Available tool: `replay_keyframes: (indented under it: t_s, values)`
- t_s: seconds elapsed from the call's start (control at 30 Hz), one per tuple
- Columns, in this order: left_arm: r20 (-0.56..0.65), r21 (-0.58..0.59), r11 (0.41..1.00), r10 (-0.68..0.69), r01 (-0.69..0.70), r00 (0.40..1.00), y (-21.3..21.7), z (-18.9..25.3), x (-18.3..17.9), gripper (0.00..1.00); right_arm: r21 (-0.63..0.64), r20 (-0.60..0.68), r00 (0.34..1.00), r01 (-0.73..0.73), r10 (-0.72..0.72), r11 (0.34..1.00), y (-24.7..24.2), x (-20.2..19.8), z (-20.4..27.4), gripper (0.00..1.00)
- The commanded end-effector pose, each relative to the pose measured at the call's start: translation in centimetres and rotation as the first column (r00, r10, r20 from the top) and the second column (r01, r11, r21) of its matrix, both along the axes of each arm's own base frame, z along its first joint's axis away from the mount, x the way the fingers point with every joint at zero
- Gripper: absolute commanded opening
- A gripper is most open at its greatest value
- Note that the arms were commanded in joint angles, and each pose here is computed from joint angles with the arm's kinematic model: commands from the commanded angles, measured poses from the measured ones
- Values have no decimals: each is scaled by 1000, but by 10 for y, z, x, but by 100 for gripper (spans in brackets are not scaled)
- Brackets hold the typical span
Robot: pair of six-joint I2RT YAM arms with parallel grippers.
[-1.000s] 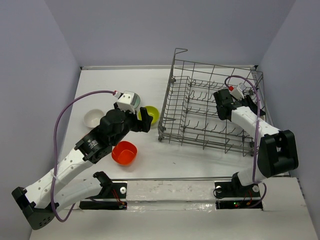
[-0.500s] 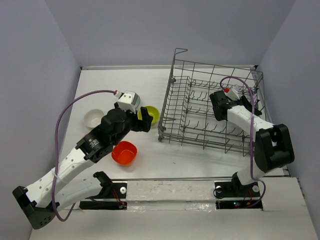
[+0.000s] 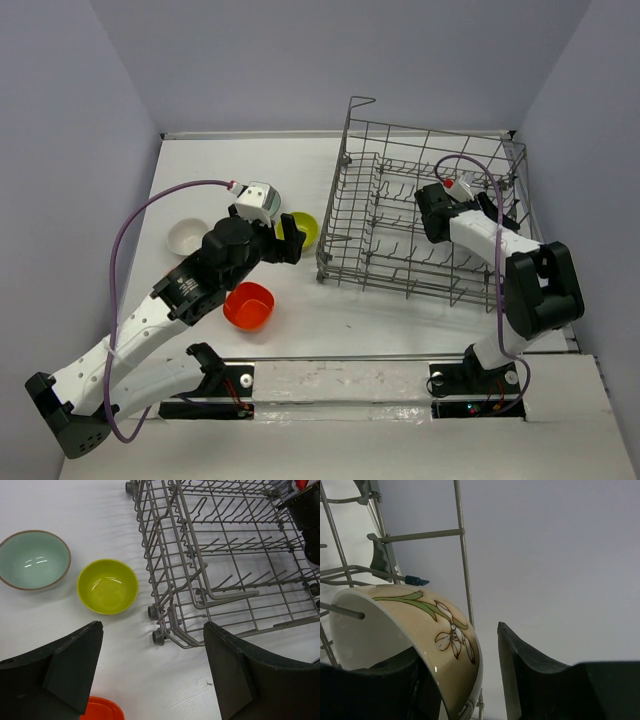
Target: Load the bowls into the dish rack
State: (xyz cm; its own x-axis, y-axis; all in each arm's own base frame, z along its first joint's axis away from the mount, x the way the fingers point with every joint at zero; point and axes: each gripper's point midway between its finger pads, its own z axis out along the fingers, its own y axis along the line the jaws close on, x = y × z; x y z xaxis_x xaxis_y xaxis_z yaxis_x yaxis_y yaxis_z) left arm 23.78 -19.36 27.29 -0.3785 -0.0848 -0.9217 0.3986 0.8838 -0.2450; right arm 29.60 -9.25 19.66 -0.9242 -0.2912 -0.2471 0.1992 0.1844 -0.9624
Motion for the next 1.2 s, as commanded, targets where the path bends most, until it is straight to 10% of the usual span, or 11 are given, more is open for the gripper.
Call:
replay_keyframes:
  t_s: [0.0, 0.57, 1.17]
  values:
    - [33, -17, 1000, -5, 5, 999, -1, 9, 3, 90, -142, 103, 994, 61, -46, 988, -1, -6, 26, 48]
    - [34, -18, 1000, -6, 7, 999, -1, 9, 3, 90, -91, 71, 997, 18, -11, 996, 5, -1, 10, 53]
    - [37, -21, 1000, -6, 7, 999, 0, 9, 2, 90, 333, 150, 987, -4, -48, 943, 32, 12, -11, 64]
